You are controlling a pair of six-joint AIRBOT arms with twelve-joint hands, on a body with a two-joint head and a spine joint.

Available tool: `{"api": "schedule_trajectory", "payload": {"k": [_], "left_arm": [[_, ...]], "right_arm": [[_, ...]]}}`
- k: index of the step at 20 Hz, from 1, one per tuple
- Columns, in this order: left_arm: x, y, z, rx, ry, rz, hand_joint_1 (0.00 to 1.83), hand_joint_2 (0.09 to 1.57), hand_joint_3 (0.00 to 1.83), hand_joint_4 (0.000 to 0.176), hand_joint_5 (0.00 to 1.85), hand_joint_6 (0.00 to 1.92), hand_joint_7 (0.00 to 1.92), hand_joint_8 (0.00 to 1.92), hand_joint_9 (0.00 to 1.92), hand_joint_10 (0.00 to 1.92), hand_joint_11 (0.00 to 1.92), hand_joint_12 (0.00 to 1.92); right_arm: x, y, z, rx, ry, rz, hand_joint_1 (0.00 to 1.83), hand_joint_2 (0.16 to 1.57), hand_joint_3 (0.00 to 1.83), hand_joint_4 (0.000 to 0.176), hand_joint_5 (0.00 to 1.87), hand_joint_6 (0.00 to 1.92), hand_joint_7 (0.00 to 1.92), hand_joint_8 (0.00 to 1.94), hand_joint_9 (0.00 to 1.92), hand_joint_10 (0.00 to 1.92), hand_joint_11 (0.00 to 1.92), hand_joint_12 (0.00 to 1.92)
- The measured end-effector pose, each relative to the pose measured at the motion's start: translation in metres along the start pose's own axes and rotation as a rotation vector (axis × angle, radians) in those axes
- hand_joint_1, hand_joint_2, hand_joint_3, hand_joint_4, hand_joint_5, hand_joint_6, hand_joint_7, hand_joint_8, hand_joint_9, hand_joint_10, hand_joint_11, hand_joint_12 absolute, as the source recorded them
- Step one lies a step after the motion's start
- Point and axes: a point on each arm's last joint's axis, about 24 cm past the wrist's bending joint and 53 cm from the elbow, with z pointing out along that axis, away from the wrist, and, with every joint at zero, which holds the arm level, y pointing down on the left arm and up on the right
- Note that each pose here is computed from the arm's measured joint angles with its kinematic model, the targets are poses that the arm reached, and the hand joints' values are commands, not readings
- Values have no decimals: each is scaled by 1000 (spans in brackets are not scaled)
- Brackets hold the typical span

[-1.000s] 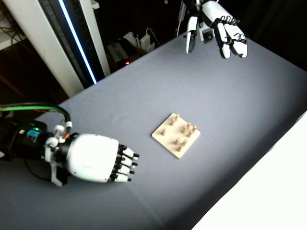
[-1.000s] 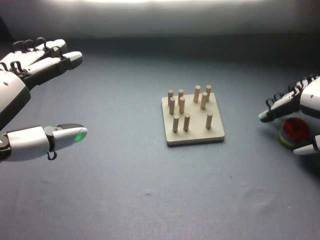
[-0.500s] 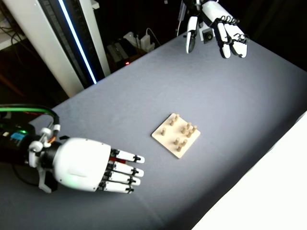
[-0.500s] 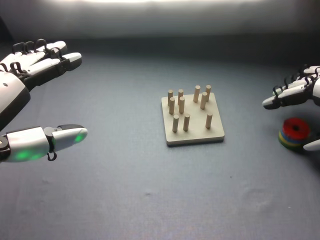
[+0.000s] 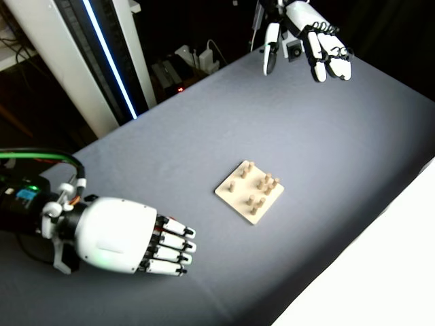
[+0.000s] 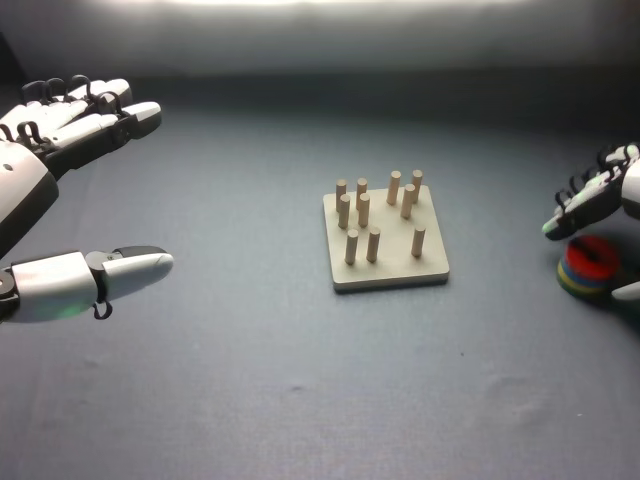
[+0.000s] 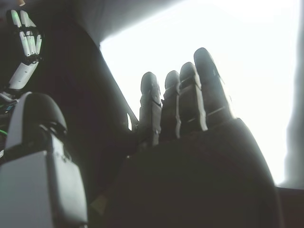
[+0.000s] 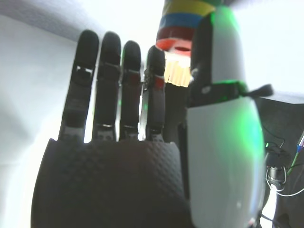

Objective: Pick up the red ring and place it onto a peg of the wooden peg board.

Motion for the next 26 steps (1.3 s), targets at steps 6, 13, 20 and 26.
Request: {"api": "schedule_trajectory", "payload": {"k": [6, 13, 20, 26], "left_arm": [[0, 0, 0, 0, 1, 0, 655, 1050, 0, 0, 289, 0, 88, 0, 69, 1, 0, 512], [0, 0, 0, 0, 1, 0, 657, 1050, 0, 0, 313, 2, 104, 1, 94, 2, 0, 605], [-1, 1, 0, -2, -4, 0, 623, 1048, 0, 0, 296, 0, 112, 3, 122, 7, 0, 658], [-7, 5, -2, -16, -28, -5, 646, 1044, 0, 0, 257, 0, 124, 2, 82, 1, 0, 466]], "right_arm": [[2, 1, 0, -5, 7, -10, 1204, 945, 1, 0, 802, 2, 791, 2, 852, 28, 368, 1235], [2, 0, 1, -3, 6, -9, 1381, 1073, 0, 0, 980, 971, 1124, 625, 999, 1034, 779, 1057], [0, 15, 7, -40, 1, -23, 1386, 1076, 1, 0, 1095, 663, 1022, 944, 965, 1165, 788, 1369], [-20, 78, 23, -208, -60, -52, 1272, 1096, 0, 0, 1138, 454, 991, 1255, 920, 1347, 762, 1670]]}}
